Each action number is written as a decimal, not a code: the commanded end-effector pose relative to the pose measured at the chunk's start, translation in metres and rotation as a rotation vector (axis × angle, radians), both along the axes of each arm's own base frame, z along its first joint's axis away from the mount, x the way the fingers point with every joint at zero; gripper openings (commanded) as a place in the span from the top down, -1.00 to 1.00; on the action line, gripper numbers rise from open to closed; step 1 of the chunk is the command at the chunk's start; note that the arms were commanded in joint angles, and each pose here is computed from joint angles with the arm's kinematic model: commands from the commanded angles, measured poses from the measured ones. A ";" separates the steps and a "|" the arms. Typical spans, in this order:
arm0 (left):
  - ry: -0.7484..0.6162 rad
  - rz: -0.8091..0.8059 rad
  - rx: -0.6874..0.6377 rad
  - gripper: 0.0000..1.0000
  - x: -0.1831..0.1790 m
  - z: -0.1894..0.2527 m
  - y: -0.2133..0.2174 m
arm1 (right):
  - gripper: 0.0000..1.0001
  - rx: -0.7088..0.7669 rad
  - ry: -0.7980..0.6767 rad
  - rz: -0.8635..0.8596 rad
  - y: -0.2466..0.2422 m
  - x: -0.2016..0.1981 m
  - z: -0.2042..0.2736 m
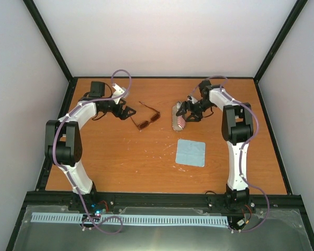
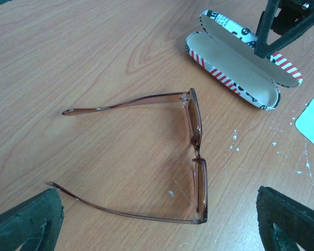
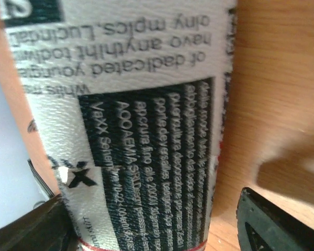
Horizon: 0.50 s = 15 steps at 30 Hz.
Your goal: Organize the sunglasses
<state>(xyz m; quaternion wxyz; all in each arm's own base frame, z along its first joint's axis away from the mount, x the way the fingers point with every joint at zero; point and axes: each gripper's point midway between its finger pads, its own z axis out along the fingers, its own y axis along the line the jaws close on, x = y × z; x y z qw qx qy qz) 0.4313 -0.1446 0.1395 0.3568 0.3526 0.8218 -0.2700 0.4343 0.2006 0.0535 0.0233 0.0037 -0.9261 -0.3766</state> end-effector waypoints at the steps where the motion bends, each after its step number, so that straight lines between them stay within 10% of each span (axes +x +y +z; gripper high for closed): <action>1: -0.051 0.006 -0.017 -0.99 0.009 0.026 0.000 | -0.70 -0.177 0.081 -0.025 -0.046 -0.016 -0.040; 15: -0.037 0.001 -0.024 -0.99 0.007 0.022 -0.001 | -0.72 -0.402 0.029 -0.069 -0.091 -0.011 -0.027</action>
